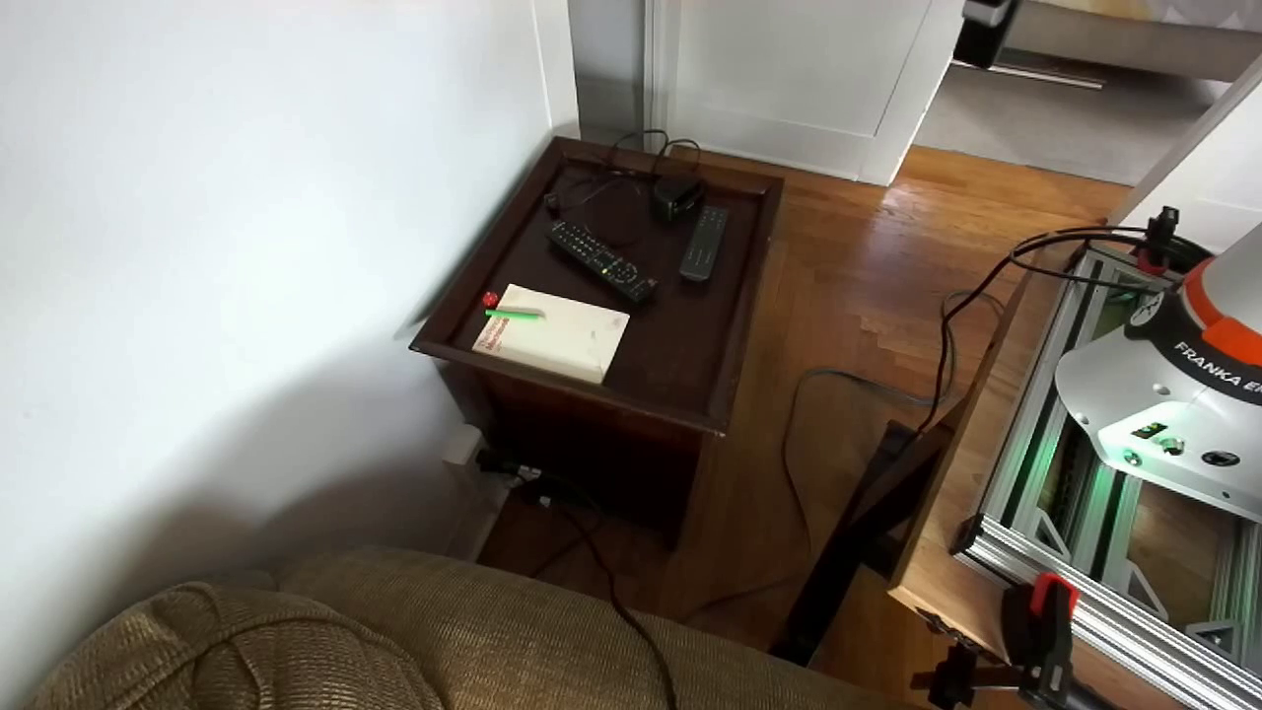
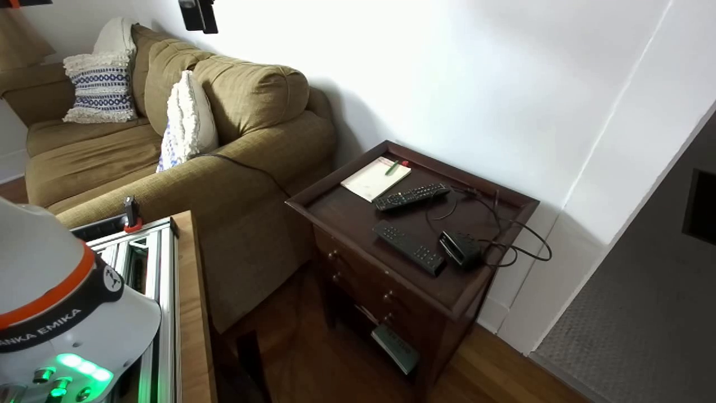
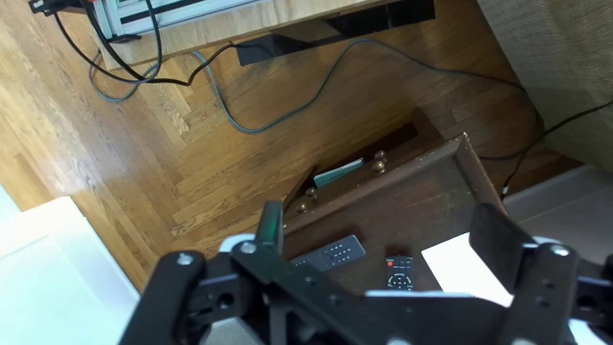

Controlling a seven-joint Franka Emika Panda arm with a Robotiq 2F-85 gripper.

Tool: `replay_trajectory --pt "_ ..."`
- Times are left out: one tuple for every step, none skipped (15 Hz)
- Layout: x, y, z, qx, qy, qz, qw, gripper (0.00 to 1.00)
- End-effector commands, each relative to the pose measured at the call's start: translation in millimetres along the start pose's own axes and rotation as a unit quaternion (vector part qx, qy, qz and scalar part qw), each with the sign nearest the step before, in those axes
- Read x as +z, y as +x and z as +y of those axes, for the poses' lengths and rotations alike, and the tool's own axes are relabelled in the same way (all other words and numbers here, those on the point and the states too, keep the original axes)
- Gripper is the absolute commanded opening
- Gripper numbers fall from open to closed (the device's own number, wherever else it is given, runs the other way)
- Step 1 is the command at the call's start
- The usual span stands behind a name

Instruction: Press a button on the grey remote control.

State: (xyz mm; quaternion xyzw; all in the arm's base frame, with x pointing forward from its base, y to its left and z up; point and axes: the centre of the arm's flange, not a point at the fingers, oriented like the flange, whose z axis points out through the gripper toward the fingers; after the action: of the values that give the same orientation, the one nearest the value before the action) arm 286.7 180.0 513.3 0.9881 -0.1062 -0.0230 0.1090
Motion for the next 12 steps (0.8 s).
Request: replay_trajectory --pt "33.5 25.0 14.9 0.012 0.038 -0.006 0.9992 1.00" --pt "43.5 32.9 20.4 0.018 0.053 -0.006 0.9984 1.00" --pt "53.7 41.6 26.0 0.024 0.066 -0.006 0.9975 1.00" --pt "64.1 51.5 32.1 0.031 0.075 0.008 0.9966 1.00" --pt "73.4 60.0 37.3 0.034 0.086 0.015 0.9956 1.00" --pt "84.1 69.5 43.5 0.036 0.096 0.019 0.9946 1.00" --pt "95.7 79.2 50.7 0.031 0.106 0.023 0.9936 1.00" --pt "107.7 87.8 57.8 0.026 0.112 0.030 0.9929 1.00" --pt "119.1 93.8 63.8 0.022 0.114 0.037 0.9926 1.00" --pt "132.6 100.4 70.5 0.011 0.116 0.043 0.9922 1.00" --pt "144.8 105.8 75.8 0.003 0.117 0.047 0.9920 1.00" --pt "159.6 111.8 82.4 -0.003 0.118 0.048 0.9918 1.00"
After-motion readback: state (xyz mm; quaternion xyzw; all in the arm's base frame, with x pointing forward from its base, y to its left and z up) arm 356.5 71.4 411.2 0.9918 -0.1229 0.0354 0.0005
